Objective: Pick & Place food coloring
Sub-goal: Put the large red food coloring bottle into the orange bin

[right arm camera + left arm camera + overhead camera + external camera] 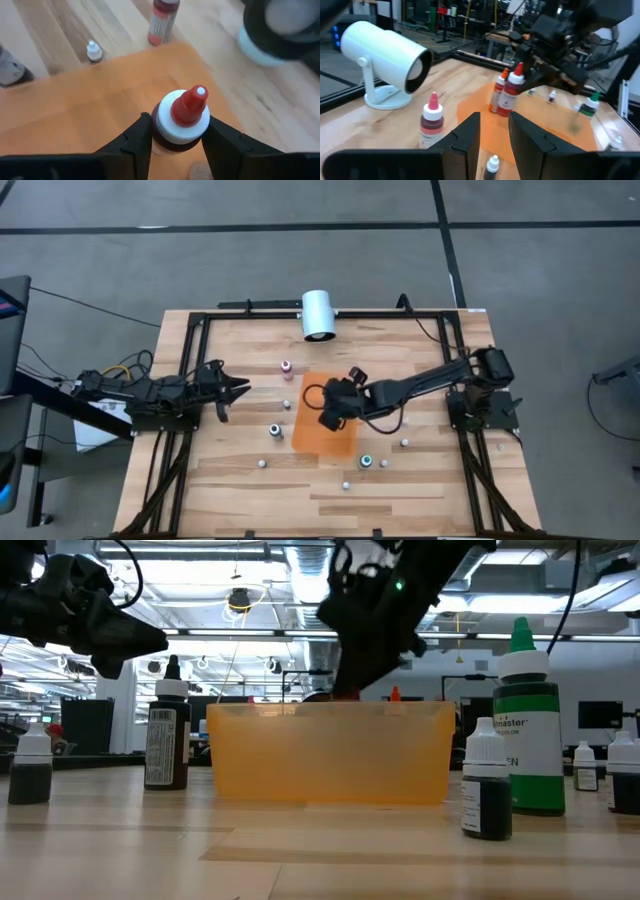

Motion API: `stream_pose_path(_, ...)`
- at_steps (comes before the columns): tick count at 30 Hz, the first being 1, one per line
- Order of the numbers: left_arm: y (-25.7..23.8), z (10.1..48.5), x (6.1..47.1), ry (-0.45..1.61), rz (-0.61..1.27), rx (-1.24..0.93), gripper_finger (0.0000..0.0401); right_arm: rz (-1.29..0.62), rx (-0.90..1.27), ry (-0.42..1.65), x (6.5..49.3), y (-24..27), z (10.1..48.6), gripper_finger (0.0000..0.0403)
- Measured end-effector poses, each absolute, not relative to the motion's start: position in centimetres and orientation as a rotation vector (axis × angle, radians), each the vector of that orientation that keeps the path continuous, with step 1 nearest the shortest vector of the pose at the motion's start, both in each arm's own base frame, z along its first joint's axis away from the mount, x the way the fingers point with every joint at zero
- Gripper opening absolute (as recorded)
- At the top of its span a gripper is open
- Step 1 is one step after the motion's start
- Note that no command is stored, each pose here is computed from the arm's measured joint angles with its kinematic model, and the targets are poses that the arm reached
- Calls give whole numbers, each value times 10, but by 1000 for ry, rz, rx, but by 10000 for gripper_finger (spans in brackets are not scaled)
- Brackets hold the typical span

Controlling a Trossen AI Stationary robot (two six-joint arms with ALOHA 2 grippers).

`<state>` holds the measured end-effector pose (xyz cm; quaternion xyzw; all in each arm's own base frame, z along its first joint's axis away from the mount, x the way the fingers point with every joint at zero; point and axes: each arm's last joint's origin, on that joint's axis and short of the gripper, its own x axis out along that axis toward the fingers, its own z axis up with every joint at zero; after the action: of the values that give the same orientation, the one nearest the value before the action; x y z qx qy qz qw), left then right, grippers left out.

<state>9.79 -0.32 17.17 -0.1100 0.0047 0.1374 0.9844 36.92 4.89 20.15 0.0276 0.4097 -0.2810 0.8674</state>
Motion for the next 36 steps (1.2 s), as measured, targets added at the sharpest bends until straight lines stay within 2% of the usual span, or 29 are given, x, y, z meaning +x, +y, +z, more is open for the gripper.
stream_pose_path(12,-3,172,98,11,271,-219,93,-679,5,925,364,32,196,150)
stream_pose_path(23,-3,172,98,11,271,-219,93,-663,-19,973,365,21,192,163)
stream_pose_path(36,-3,172,98,11,272,-218,93,-635,1,982,365,22,192,156)
